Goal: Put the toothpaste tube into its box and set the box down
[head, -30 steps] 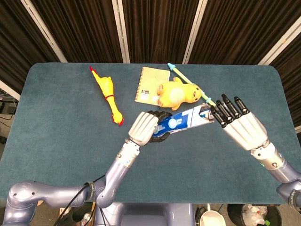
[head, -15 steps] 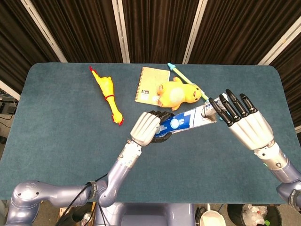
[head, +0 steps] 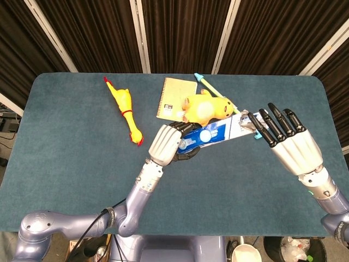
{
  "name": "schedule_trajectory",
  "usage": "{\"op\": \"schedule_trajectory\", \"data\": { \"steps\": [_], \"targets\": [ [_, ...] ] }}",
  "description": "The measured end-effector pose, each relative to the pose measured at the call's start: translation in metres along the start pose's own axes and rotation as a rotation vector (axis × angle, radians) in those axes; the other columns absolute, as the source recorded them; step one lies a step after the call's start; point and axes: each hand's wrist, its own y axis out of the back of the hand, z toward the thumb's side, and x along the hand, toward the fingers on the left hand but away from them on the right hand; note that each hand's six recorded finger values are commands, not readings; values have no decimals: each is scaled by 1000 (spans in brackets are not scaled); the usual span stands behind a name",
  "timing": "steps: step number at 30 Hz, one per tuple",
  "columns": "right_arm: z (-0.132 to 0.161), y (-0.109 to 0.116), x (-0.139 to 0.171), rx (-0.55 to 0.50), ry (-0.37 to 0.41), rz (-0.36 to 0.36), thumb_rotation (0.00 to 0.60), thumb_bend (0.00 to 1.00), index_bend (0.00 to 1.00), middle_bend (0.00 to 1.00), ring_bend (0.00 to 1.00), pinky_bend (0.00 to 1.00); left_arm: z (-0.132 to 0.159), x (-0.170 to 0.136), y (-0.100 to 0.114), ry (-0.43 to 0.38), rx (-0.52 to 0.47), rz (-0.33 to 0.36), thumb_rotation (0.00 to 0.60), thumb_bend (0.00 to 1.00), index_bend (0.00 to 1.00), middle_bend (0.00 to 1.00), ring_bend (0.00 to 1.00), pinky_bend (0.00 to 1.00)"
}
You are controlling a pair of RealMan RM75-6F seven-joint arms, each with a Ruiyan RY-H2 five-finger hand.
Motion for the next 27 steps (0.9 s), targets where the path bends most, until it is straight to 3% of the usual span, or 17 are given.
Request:
{"op": "schedule_trajectory", "data": {
  "steps": [14, 27],
  "targets": [
    [-5, -2, 5, 2, -16, 11, 600, 501, 163, 355, 248, 432, 9, -1, 13, -80, -74, 95, 600, 444, 315, 510, 475, 528],
    [-11, -3, 5, 24, -44, 18, 600, 501, 147, 331, 222, 415, 1, -7, 17, -98, -103, 126, 600, 445, 311, 509, 475, 528]
  ]
}}
